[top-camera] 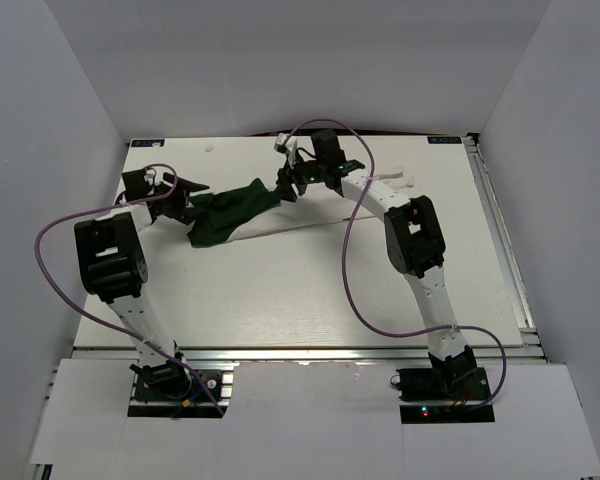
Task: Fold and stack the t-shirts
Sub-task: Fold the tshirt
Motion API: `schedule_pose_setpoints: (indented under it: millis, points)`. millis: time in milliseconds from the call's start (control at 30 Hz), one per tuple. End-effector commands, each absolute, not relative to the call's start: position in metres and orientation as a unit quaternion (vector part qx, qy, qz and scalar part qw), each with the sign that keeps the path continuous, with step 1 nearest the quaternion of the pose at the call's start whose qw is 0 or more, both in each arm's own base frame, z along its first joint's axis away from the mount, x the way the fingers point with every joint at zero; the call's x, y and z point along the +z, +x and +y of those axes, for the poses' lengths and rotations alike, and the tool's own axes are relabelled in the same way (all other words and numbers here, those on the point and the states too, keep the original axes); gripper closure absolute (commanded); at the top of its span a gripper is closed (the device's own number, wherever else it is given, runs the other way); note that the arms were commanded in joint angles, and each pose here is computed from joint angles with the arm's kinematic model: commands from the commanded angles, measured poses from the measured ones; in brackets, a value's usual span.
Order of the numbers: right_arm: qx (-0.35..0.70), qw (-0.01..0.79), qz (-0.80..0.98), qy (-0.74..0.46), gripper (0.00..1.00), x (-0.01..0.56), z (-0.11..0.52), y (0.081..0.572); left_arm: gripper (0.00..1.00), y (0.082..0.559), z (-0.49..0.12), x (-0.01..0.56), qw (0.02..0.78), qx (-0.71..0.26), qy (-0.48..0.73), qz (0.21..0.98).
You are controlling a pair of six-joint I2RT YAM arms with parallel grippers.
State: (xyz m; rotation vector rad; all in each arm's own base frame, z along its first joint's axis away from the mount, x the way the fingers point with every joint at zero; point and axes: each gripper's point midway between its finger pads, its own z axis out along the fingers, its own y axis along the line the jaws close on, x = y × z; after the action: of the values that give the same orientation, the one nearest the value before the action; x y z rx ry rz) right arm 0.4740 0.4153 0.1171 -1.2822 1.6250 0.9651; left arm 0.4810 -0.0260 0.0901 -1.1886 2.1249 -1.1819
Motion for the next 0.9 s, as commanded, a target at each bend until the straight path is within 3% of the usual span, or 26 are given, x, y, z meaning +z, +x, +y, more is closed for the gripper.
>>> schedule_pose_setpoints:
  millis: [0,133,233,300,333,433,700,867]
  points:
    - [0.358,0.457,0.64,-0.504,0.4,0.132,0.425,0.497,0.21,0.497,-0.017,0.146,0.272,-0.453,-0.413,0.742]
    - [0.355,0.463,0.656,-0.479,0.4,0.129,0.43,0.504,0.21,0.496,-0.005,0.172,0.316,-0.448,-0.405,0.731]
    - [0.358,0.461,0.657,-0.478,0.43,0.126,0.435,0.502,0.3,0.486,-0.001,0.187,0.344,-0.447,-0.395,0.726]
    - [0.36,0.469,0.649,-0.479,0.46,0.13,0.441,0.502,0.39,0.478,-0.01,0.188,0.341,-0.46,-0.369,0.732]
    - [0.36,0.469,0.65,-0.478,0.47,0.126,0.442,0.502,0.55,0.475,-0.014,0.188,0.334,-0.469,-0.359,0.734]
    - [0.361,0.466,0.657,-0.47,0.48,0.121,0.446,0.505,0.66,0.461,-0.034,0.185,0.316,-0.502,-0.315,0.741]
    - [0.352,0.463,0.671,-0.46,0.47,0.104,0.451,0.509,0.62,0.449,-0.088,0.157,0.253,-0.527,-0.241,0.774]
    - [0.339,0.464,0.679,-0.457,0.53,0.095,0.453,0.51,0.64,0.452,-0.113,0.137,0.227,-0.52,-0.231,0.791]
